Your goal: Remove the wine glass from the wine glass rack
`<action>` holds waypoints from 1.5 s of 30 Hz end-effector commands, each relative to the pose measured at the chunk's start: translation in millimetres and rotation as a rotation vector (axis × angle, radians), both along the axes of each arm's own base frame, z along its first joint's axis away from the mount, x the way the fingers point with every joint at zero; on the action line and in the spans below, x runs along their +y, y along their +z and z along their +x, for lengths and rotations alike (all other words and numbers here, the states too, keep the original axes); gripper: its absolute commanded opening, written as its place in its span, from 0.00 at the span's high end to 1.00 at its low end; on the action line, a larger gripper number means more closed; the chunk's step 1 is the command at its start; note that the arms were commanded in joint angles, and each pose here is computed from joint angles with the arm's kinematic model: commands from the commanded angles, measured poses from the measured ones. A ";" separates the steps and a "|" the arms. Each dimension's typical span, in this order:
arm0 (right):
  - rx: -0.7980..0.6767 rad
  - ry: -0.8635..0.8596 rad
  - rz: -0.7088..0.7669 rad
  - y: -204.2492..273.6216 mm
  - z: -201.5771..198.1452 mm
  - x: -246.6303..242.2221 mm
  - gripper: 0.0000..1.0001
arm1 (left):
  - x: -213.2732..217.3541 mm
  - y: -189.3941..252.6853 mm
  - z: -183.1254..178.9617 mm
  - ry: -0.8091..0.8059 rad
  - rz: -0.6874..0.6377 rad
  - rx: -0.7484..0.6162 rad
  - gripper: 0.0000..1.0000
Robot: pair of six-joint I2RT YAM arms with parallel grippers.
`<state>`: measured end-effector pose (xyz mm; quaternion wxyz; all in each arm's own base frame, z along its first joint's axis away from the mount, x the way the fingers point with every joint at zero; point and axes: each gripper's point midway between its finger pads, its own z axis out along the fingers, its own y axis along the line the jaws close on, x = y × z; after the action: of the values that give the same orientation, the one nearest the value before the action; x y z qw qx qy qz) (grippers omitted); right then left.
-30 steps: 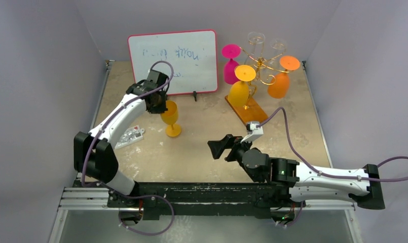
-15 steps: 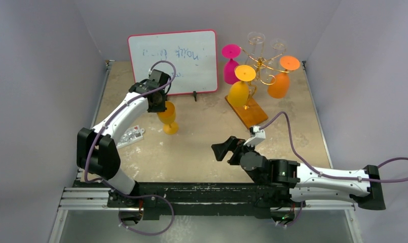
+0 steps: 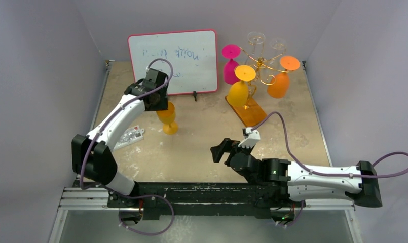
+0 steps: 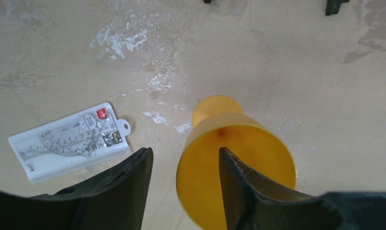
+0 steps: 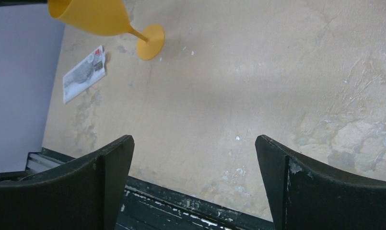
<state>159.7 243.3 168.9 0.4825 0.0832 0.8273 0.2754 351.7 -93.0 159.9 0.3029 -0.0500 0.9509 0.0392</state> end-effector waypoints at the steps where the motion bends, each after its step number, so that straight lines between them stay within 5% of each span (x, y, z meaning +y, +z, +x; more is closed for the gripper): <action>1: -0.039 -0.010 -0.001 18.8 6.1 5.3 0.00 | 1.5 47.4 -0.5 0.023 -0.061 -0.174 0.44; 13: -0.201 0.239 -0.093 57.0 1.3 47.3 0.00 | 52.9 97.3 -47.7 0.194 -0.068 -0.488 0.34; 20: -0.371 0.572 0.013 165.9 -30.2 104.8 0.00 | 66.0 96.1 -69.1 0.249 -0.083 -0.519 0.31; 23: -0.264 0.458 -0.090 154.0 1.7 103.9 0.00 | 68.2 95.6 -72.0 0.257 -0.080 -0.516 0.31; 28: 0.068 0.229 -0.239 60.7 47.2 74.6 0.00 | 70.0 101.0 -75.4 0.267 -0.081 -0.513 0.31; 35: 0.374 0.060 -0.102 -39.4 38.9 27.3 0.00 | 72.8 122.3 -82.3 0.276 -0.113 -0.569 0.30; 40: 0.375 -0.091 0.164 -39.1 41.8 -20.4 0.00 | 74.3 123.9 -83.8 0.283 -0.112 -0.573 0.30; 45: 0.282 -0.208 0.266 -15.9 55.8 -72.7 0.02 | 72.0 121.1 -83.1 0.277 -0.120 -0.562 0.29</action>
<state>202.0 182.5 117.8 0.3423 0.2164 0.8754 0.2640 265.8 -19.7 263.5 0.5235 -0.1899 0.8303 0.0244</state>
